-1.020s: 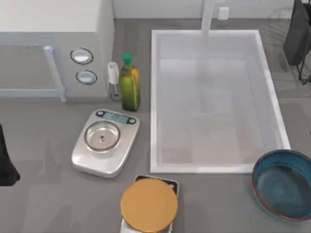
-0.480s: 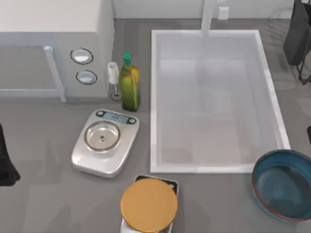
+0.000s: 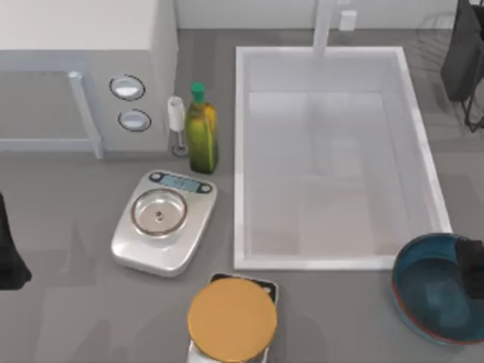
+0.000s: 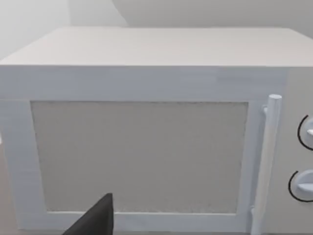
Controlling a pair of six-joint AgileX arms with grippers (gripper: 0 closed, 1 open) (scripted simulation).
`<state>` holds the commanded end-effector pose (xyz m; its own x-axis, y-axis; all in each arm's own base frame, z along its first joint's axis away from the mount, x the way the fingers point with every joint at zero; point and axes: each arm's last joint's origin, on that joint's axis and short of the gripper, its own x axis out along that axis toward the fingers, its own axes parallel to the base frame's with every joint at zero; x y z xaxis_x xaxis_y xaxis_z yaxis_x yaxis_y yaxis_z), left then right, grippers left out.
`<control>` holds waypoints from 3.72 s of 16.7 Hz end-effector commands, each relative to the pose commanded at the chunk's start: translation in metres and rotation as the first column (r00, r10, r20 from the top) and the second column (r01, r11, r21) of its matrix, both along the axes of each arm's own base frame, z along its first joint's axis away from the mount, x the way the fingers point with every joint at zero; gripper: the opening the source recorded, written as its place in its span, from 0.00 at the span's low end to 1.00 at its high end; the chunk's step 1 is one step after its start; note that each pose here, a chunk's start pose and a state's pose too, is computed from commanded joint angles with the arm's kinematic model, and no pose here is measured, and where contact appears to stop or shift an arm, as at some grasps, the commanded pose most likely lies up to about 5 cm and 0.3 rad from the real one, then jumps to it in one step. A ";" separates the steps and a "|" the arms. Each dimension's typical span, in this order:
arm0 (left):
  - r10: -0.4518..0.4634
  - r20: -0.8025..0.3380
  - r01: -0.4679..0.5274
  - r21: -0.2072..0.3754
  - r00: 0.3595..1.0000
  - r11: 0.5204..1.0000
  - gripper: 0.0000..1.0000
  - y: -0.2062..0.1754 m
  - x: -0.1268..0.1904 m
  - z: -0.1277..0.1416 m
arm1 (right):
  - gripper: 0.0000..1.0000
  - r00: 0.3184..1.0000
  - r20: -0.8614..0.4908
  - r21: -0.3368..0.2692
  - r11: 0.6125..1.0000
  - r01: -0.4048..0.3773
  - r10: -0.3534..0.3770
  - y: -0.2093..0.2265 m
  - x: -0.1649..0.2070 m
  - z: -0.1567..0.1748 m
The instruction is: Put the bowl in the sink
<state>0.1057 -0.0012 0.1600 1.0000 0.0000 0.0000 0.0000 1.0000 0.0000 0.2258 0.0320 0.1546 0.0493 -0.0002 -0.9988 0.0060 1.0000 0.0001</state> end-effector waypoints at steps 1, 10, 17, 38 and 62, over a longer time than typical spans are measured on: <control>0.000 0.000 0.000 0.000 1.000 1.000 1.00 0.000 0.000 0.000 | 1.00 1.000 0.002 0.000 1.000 0.000 0.000 0.001 0.001 -0.009; 0.000 0.000 0.000 0.000 1.000 1.000 1.00 0.000 0.000 0.000 | 1.00 1.000 0.012 0.000 1.000 0.003 -0.003 0.001 0.009 -0.024; 0.000 0.000 0.000 0.000 1.000 1.000 1.00 0.000 0.000 0.000 | 0.47 1.000 0.012 0.000 1.000 0.003 -0.003 0.001 0.009 -0.024; 0.000 0.000 0.000 0.000 1.000 1.000 1.00 0.000 0.000 0.000 | 0.00 0.992 0.101 0.049 0.996 -0.075 0.070 0.012 0.026 0.028; 0.000 0.000 0.000 0.000 1.000 1.000 1.00 0.000 0.000 0.000 | 0.00 0.930 0.344 -0.029 0.992 -0.125 0.128 0.046 0.039 0.125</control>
